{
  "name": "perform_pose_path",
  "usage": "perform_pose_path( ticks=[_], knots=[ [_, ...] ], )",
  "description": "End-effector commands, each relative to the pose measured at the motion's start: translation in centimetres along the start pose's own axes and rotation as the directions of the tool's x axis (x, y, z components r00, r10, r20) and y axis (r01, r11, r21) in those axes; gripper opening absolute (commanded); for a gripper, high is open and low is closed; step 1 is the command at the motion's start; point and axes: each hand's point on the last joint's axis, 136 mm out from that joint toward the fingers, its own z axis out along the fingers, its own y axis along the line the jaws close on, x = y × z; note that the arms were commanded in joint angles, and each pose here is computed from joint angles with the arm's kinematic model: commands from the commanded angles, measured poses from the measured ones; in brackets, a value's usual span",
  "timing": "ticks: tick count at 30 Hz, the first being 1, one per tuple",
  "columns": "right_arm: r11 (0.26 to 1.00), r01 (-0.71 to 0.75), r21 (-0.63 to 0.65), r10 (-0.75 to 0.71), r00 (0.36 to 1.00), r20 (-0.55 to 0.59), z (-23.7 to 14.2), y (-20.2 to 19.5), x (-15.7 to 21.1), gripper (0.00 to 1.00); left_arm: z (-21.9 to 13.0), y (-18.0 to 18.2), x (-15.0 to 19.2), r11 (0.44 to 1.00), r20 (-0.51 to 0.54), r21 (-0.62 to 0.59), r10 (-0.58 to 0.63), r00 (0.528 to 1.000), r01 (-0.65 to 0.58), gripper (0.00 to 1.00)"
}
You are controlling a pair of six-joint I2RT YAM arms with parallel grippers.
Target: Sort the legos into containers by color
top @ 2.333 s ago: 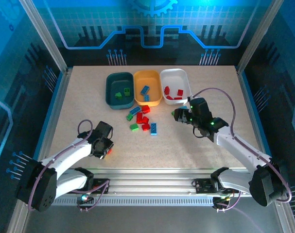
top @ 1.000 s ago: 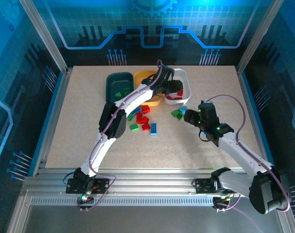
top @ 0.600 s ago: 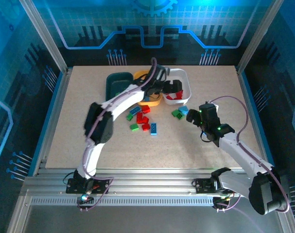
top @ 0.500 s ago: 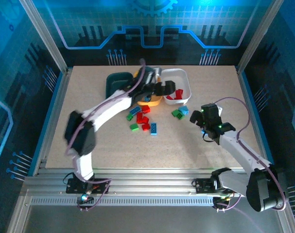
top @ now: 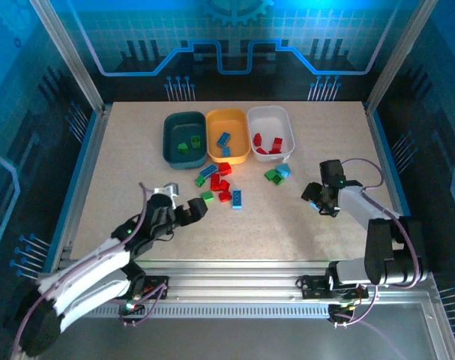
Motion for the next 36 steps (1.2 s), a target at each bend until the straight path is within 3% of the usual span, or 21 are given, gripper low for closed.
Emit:
perform_pose_path(
  ticks=[1, 6, 10, 15, 23, 27, 30, 36],
  knots=[
    [1.0, -0.008, -0.012, 0.007, 1.0, -0.024, 0.2, 0.5, -0.4, 0.73, -2.4, 1.4, -1.2, 0.997, 0.115, -0.013, -0.073, 0.991, 0.075, 0.99],
    [1.0, -0.004, -0.004, 0.004, 1.0, -0.003, 0.4, 0.4, -0.8, 0.55, -4.3, 2.6, -1.0, 0.994, 0.17, 0.019, -0.112, 0.979, 0.11, 0.99],
    [1.0, 0.006, -0.01, -0.006, 1.0, 0.01, 0.1, 0.6, -1.1, 0.42, -5.1, 4.0, -1.1, 0.991, 0.194, -0.049, -0.113, 0.975, 0.124, 0.99],
    [0.999, 0.045, -0.03, -0.043, 0.997, 0.059, -1.0, 1.5, -1.6, 0.41, -6.1, 6.9, -1.4, 0.962, 0.244, -0.199, -0.138, 0.96, 0.189, 0.99],
    [0.994, 0.082, -0.078, -0.077, 0.995, 0.07, -1.3, 3.2, -1.4, 0.39, -6.1, 7.0, -1.4, 0.957, 0.246, -0.204, -0.156, 0.957, 0.209, 0.99],
    [0.965, 0.197, -0.171, -0.165, 0.969, 0.186, -5.3, 8.3, -2.6, 0.39, -6.6, 8.3, -1.7, 0.935, 0.277, -0.268, -0.157, 0.948, 0.234, 0.99],
    [0.909, 0.329, -0.256, -0.254, 0.924, 0.286, -8.3, 14.3, -3.2, 0.4, -5.8, 9.8, -1.0, 0.901, 0.26, -0.322, -0.21, 0.942, 0.29, 0.99],
    [0.78, 0.506, -0.367, -0.406, 0.857, 0.318, -8.0, 25.3, -3.3, 0.4, -2.0, 9.7, 1.2, 0.875, 0.066, -0.301, -0.377, 0.924, 0.379, 0.99]
  ],
)
